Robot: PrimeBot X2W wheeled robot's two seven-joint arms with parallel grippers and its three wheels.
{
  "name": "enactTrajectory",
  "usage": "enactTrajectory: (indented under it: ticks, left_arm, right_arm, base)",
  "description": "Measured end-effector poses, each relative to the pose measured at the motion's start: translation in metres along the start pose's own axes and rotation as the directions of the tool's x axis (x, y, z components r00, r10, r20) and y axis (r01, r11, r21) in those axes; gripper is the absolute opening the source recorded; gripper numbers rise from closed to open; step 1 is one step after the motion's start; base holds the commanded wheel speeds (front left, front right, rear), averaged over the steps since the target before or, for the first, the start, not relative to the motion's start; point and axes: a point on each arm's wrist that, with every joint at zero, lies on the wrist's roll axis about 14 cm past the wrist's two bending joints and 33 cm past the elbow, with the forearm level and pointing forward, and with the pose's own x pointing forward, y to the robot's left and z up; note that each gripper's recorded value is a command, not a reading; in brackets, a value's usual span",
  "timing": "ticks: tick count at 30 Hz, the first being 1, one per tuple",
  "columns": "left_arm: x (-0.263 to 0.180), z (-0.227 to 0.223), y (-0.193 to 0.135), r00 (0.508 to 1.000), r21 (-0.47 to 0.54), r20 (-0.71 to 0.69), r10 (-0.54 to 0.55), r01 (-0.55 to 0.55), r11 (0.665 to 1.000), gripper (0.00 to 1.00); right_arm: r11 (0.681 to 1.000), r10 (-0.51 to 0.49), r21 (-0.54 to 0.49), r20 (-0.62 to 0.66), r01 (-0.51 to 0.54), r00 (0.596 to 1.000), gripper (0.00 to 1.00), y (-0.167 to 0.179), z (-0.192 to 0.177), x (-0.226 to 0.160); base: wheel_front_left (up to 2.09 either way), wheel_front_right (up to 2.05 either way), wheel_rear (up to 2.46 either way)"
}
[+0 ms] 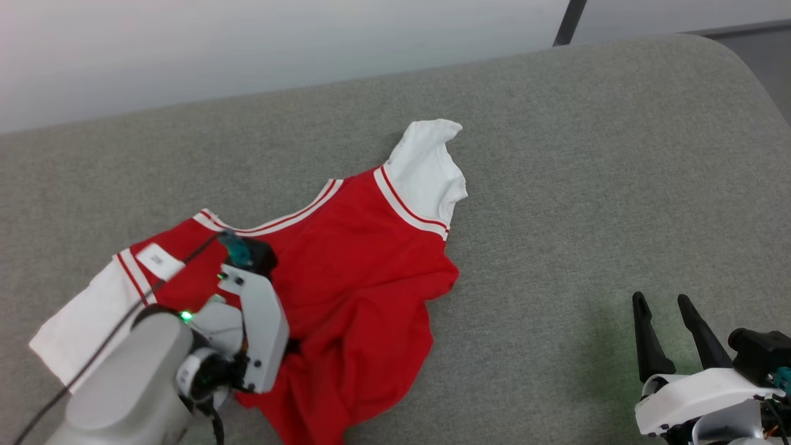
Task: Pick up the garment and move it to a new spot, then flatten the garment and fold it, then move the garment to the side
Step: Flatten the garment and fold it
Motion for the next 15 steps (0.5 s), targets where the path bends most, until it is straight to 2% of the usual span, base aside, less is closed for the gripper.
enactTrajectory:
  ticks: [8, 15]
  left_arm:
    - [-0.008, 0.007, -0.007, 0.999, -0.01, 0.004, -0.033, 0.033, 0.999, 0.0]
    - [-0.032, 0.002, -0.043, 0.994, 0.038, 0.004, -0.112, 0.112, 0.993, 0.0]
  right_arm:
    - [1.0, 0.001, 0.002, 0.008, -0.001, 1.0, 1.0, 0.0, 0.001, 0.002]
    - [1.0, 0.029, -0.005, 0.022, -0.029, 0.999, 1.0, 0.009, 0.006, 0.002]
  base:
    - [0.0, 0.0, 0.0]
    - [0.0, 0.0, 0.0]
